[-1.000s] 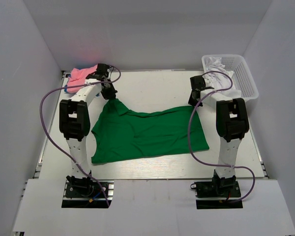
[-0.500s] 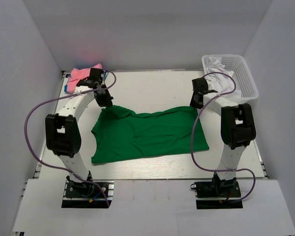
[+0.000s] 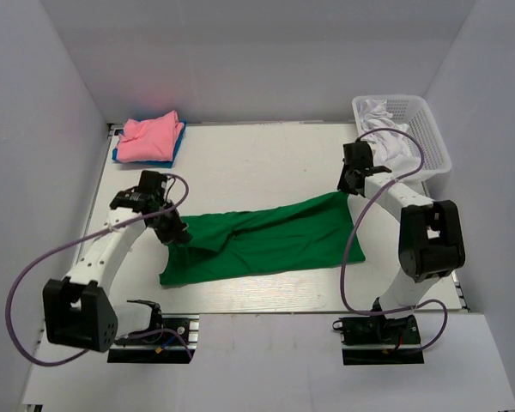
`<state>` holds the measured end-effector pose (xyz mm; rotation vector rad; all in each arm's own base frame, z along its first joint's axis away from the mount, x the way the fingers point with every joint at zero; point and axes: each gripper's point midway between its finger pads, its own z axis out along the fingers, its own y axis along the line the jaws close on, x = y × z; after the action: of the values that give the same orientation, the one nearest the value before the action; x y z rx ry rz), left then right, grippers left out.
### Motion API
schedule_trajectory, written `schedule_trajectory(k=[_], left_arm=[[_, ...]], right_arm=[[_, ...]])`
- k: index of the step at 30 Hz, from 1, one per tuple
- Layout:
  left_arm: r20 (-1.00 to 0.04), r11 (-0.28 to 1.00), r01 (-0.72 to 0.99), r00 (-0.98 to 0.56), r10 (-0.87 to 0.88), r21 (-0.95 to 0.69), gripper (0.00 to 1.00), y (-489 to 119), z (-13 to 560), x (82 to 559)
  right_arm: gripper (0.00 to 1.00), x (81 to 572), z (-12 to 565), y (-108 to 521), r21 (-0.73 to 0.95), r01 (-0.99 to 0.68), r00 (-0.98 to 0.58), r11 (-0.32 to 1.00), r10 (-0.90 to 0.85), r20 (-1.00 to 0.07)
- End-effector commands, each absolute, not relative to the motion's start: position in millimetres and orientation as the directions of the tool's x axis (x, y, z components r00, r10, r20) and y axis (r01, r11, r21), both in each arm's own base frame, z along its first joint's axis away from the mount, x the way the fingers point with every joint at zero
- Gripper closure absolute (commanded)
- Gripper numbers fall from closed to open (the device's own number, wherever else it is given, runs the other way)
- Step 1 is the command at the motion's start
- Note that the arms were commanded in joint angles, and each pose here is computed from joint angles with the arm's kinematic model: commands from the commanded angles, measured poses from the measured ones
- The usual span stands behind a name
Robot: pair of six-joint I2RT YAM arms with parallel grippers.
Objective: Fold and stack the t-shirts
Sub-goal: Fold the other side of the tshirt into a rectangle
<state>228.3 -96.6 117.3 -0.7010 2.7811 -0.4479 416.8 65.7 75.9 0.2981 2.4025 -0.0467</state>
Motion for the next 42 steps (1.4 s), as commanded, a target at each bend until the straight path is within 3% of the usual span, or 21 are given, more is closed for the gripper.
schedule_trajectory(k=[1, 5, 14, 19, 22, 23, 24, 26, 27, 28, 30, 32, 34, 39, 42], left_arm=[[-0.118, 0.809, -0.435, -0.849, -0.515, -0.396, 1.0, -102, 130, 201], [-0.131, 0.802, -0.434, -0.842, -0.523, -0.41, 1.0, -101, 138, 189], [-0.071, 0.802, -0.455, -0.853, -0.518, -0.387, 1.0, -98, 95, 156], [-0.09, 0.794, -0.453, -0.845, -0.528, -0.406, 1.0, -100, 82, 161], [-0.074, 0.799, -0.469, -0.845, -0.53, -0.377, 0.8, -97, 74, 158], [-0.074, 0.799, -0.469, -0.845, -0.53, -0.377, 0.56, -97, 74, 158], [-0.065, 0.803, -0.479, -0.844, -0.533, -0.354, 0.46, -94, 71, 155], [-0.081, 0.809, -0.47, -0.846, -0.527, -0.353, 0.35, -93, 78, 158], [-0.078, 0.814, -0.466, -0.851, -0.519, -0.346, 0.2, -92, 80, 158], [-0.088, 0.826, -0.445, -0.861, -0.501, -0.346, 0.12, -92, 82, 158], [-0.087, 0.836, -0.442, -0.866, -0.492, -0.326, 0.0, -89, 92, 160], [-0.129, 0.85, -0.419, -0.869, -0.477, -0.32, 0.0, -86, 107, 169], [-0.124, 0.855, -0.414, -0.875, -0.469, -0.313, 0.0, -86, 115, 171], [-0.251, 0.86, -0.347, -0.855, -0.454, -0.374, 0.0, -91, 136, 215], [-0.225, 0.834, -0.322, -0.862, -0.453, -0.448, 0.0, -108, 122, 232]], right_arm=[[1.0, 422, 102, 63, 0.06, 0.217, -0.669, 0.974, 0.193, -0.718], [1.0, 420, 108, 61, 0.054, 0.222, -0.66, 0.974, 0.191, -0.727], [1.0, 402, 104, 60, 0.08, 0.227, -0.659, 0.971, 0.214, -0.721], [1.0, 391, 88, 60, 0.089, 0.234, -0.676, 0.968, 0.227, -0.701], [1.0, 378, 72, 56, 0.071, 0.261, -0.702, 0.963, 0.24, -0.671], [1.0, 376, 69, 49, 0.052, 0.297, -0.695, 0.954, 0.253, -0.673], [1.0, 370, 66, 46, 0.047, 0.316, -0.698, 0.948, 0.265, -0.665], [0.71, 359, 60, 31, -0.001, 0.389, -0.695, 0.921, 0.293, -0.657], [0.67, 357, 61, 24, -0.025, 0.411, -0.688, 0.912, 0.292, -0.665], [0.64, 356, 60, 21, -0.039, 0.418, -0.69, 0.908, 0.29, -0.664], [0.4, 352, 65, 14, -0.073, 0.441, -0.69, 0.894, 0.286, -0.665], [0.1, 353, 72, 13, -0.074, 0.447, -0.684, 0.891, 0.288, -0.67], [0.1, 360, 89, 20, -0.04, 0.419, -0.667, 0.907, 0.277, -0.692], [0.1, 379, 129, 57, 0.102, 0.237, -0.642, 0.966, 0.235, -0.73], [0.1, 375, 135, 102, 0.249, 0.055, -0.68, 0.967, 0.219, -0.7]])
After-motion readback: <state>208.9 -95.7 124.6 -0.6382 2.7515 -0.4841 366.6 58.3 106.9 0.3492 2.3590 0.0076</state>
